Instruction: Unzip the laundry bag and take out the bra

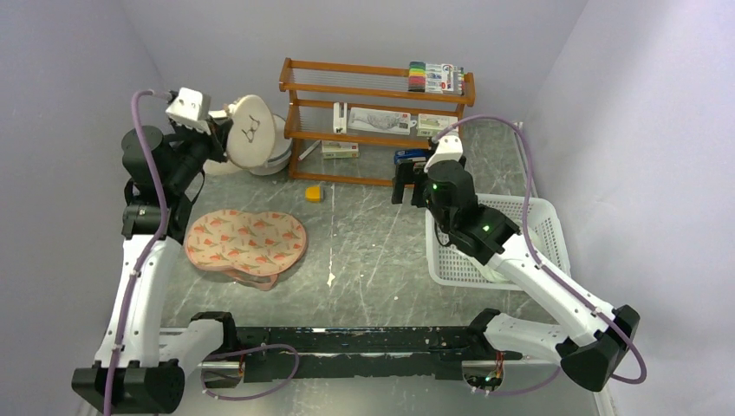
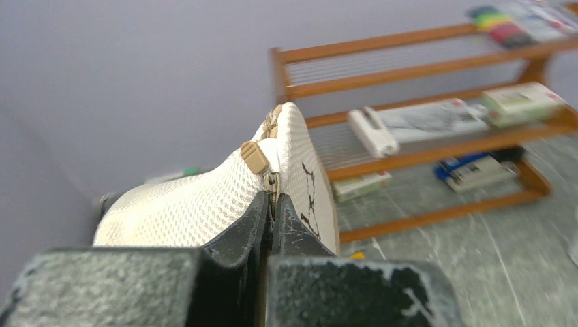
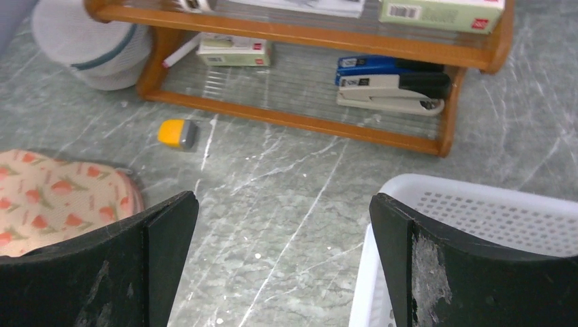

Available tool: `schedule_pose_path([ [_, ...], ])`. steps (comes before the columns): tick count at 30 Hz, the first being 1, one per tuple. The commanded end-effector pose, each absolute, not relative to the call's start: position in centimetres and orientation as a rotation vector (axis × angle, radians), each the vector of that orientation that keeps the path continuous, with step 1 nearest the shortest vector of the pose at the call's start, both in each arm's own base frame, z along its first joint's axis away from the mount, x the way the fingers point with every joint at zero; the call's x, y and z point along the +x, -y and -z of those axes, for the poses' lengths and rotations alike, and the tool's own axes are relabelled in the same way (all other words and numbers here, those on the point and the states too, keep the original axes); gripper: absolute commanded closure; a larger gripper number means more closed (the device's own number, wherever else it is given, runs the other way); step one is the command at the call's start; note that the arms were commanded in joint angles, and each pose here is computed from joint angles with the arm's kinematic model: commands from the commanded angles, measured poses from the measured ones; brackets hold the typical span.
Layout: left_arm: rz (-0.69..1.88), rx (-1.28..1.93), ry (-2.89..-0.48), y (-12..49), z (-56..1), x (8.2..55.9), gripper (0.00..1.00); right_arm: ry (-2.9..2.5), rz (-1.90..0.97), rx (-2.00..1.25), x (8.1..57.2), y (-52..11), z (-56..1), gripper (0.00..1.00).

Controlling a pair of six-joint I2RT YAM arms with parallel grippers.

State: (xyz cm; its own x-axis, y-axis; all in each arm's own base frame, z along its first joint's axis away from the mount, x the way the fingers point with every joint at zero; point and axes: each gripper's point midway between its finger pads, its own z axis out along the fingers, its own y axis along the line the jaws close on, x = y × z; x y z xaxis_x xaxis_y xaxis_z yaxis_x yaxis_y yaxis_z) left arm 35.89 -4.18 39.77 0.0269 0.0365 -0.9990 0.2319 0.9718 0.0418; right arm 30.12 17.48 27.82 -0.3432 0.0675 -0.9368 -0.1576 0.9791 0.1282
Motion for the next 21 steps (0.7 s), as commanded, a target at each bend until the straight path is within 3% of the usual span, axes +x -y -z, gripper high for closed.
schedule_pose_path([
  [1, 0.348, 0.707, -1.250, 11.3, -43.1, 30.2, 0.93, -1.856, -0.315, -0.239, 28.9, -18.9, -31.1, 0.00],
  [8, 0.597, 0.993, -1.050, 17.9, -42.8, 24.4, 0.93, -1.805, -0.444, -0.367, 27.3, -20.8, -32.5, 0.00],
  [15, 0.687, 1.126, -1.166, 25.0, -36.4, 24.4, 0.93, -1.711, -0.706, -0.604, 24.6, -25.3, -32.4, 0.00],
  [21, 0.728, 1.197, -1.205, 27.1, -31.2, 25.1, 0.93, -1.712, -0.744, -0.643, 24.5, -26.4, -31.3, 0.01],
])
